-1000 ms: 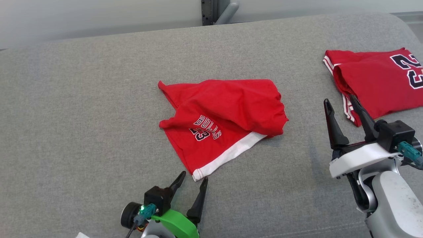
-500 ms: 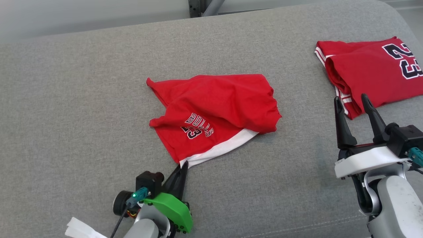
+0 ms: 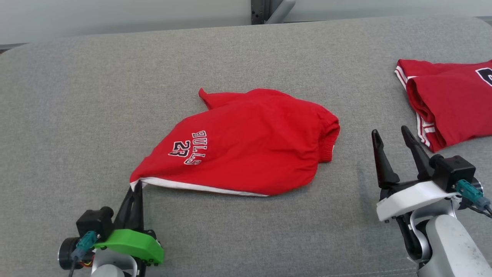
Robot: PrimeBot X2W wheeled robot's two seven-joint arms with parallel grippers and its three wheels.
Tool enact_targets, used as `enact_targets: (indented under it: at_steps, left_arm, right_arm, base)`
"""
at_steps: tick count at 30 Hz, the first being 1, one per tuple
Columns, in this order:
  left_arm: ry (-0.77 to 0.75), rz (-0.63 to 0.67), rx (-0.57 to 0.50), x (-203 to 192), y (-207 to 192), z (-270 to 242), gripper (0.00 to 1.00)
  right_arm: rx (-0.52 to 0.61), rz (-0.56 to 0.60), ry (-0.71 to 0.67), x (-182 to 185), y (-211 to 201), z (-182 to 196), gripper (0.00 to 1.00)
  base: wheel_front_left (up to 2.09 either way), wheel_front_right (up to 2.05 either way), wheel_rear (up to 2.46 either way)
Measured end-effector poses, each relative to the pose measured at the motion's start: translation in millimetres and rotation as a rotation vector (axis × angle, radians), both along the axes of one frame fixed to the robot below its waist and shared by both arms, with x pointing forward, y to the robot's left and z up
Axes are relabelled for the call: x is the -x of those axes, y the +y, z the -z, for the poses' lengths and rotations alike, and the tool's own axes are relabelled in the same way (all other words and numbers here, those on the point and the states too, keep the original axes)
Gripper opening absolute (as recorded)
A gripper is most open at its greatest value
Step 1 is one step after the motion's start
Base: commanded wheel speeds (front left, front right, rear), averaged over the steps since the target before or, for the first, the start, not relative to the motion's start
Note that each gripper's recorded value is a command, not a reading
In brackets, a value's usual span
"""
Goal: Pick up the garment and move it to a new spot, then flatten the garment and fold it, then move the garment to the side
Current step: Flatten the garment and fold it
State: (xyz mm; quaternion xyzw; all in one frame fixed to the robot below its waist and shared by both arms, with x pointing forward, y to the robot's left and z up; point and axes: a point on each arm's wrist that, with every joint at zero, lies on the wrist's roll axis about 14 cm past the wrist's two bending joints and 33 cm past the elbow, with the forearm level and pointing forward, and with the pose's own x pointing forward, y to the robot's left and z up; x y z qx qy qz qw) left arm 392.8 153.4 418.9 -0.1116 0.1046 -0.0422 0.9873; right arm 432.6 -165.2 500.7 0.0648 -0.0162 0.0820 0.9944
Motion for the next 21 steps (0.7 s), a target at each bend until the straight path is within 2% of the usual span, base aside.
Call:
enact_targets:
  at_steps: [4,10,12,13,14,21]
  left_arm:
    - [0.011,-0.053,-0.022,1,22,3,0.0]
    - [0.047,-0.078,-0.042,-8,34,15,0.01]
    - [0.054,-0.084,-0.039,-11,35,17,0.45]
    - [0.056,-0.092,-0.036,-12,36,17,0.78]
    - [0.058,-0.098,-0.036,-12,38,18,1.0]
    - [0.035,-0.164,-0.023,-7,55,11,1.0]
  right_arm:
    - [0.001,-0.033,0.033,0,9,10,1.0]
    - [0.006,-0.078,0.091,5,21,25,1.0]
    - [0.01,-0.099,0.104,7,25,29,1.0]
    - [0.015,-0.112,0.11,8,28,31,1.0]
    - [0.02,-0.13,0.117,10,31,32,1.0]
    - [0.028,-0.279,0.153,22,69,39,1.0]
  base:
    - [0.0,0.0,0.0]
    - [0.0,0.0,0.0]
    - [0.0,0.0,0.0]
    - [0.0,0.0,0.0]
    - [0.0,0.0,0.0]
    - [0.0,0.0,0.0]
